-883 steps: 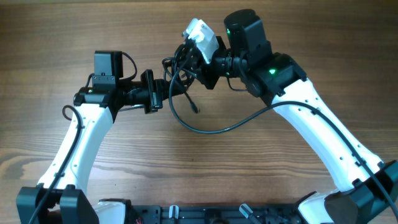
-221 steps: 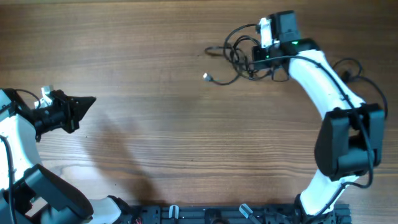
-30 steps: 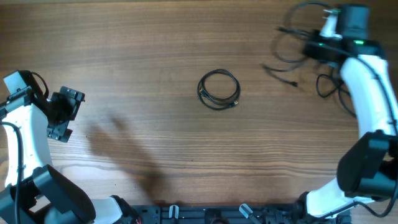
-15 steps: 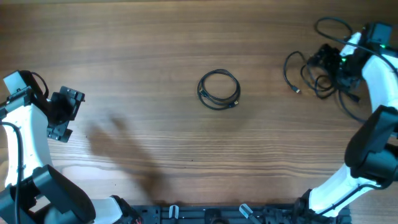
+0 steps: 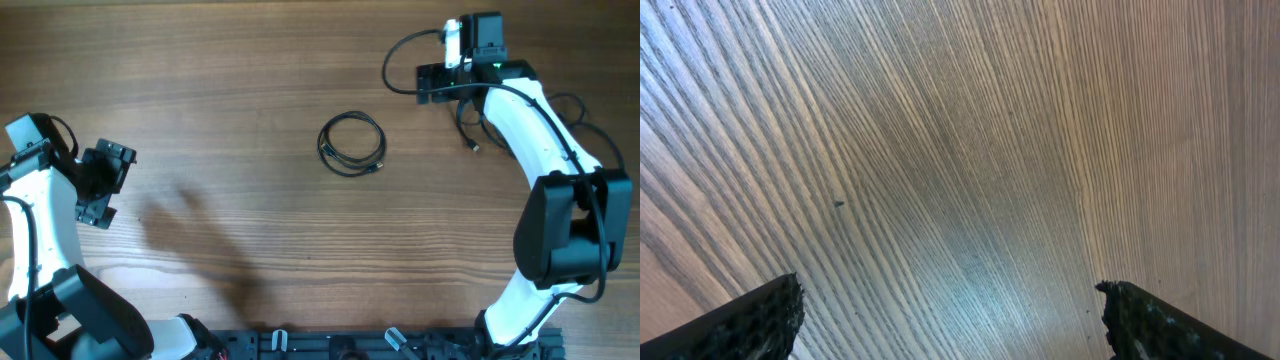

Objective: Untangle cables

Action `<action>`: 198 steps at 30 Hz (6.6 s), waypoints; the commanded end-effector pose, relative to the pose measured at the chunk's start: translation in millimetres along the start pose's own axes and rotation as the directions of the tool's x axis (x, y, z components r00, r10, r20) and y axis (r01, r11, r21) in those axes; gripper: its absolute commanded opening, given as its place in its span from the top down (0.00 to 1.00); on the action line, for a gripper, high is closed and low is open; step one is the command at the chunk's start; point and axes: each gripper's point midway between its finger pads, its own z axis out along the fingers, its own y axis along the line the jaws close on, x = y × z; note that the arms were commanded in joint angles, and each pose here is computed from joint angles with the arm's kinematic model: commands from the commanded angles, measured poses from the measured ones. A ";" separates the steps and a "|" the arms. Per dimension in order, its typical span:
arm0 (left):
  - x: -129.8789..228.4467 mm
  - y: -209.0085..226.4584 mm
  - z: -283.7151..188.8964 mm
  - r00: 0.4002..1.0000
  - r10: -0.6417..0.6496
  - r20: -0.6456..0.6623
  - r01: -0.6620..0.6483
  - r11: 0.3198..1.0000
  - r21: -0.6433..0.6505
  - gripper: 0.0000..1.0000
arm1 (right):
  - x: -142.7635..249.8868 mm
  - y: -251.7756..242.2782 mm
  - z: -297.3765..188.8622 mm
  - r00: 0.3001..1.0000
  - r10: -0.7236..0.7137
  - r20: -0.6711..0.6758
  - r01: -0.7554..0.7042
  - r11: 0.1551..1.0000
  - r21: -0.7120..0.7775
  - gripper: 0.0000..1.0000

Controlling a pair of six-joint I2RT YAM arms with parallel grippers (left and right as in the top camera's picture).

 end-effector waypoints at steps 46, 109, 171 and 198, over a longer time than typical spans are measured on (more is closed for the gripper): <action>1.4 2.1 0.5 1.000 -0.014 -0.005 0.014 1.000 0.000 0.00 | 104.0 34.5 41.4 0.918 -0.013 -0.396 0.126 0.957 0.260 0.24; 1.4 2.1 0.5 1.000 -0.014 -0.005 0.014 1.000 0.000 0.00 | -67.2 23.6 -420.6 0.579 0.048 0.814 -0.260 0.957 0.129 0.00; 1.4 2.2 0.5 1.000 -0.014 -0.005 0.014 1.000 0.000 0.00 | 164.9 36.4 -194.6 0.540 -0.175 0.823 0.086 0.985 0.153 0.00; 110.2 -93.5 -60.9 0.909 0.409 0.085 -0.417 0.884 0.211 0.00 | 165.0 36.4 -194.6 0.540 -0.175 0.823 0.086 0.985 0.153 0.00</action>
